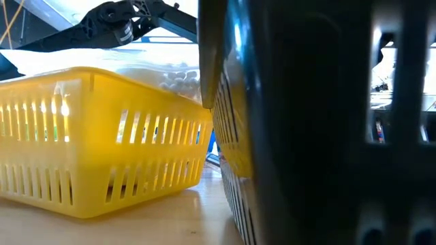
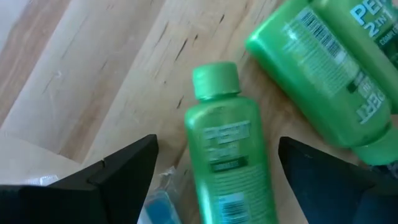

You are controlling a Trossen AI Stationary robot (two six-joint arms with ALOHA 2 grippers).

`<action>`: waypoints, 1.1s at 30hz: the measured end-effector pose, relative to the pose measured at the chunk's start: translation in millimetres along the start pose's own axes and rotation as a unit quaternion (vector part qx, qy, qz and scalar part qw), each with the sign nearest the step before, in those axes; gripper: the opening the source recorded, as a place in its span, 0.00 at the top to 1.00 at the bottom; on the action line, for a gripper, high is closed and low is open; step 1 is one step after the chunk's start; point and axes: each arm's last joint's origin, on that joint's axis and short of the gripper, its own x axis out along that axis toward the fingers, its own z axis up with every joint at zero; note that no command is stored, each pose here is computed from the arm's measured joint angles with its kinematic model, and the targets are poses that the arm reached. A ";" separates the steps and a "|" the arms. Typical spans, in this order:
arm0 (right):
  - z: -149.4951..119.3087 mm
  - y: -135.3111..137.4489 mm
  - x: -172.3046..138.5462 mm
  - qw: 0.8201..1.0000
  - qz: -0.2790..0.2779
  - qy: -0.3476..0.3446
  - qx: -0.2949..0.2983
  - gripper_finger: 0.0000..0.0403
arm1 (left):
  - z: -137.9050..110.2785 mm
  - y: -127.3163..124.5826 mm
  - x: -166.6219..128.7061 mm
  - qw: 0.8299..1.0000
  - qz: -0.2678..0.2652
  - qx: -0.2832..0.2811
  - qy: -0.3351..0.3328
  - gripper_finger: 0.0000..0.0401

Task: Pick & Place Travel size toiletries
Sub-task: Put the green shampoo into the blue bin

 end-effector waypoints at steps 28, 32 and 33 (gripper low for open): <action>-0.2 0.7 0.0 1.000 0.012 0.003 -0.001 0.99 | 14.8 -4.5 -23.1 0.999 -0.007 0.023 -0.035 0.73; -0.1 0.7 0.0 1.000 0.012 0.003 0.001 0.99 | 22.2 -10.1 -47.9 0.997 0.004 0.040 -0.063 0.73; -0.1 0.7 0.0 1.000 0.011 0.003 0.003 0.99 | 24.5 -12.9 -56.9 0.996 0.006 0.048 -0.074 0.73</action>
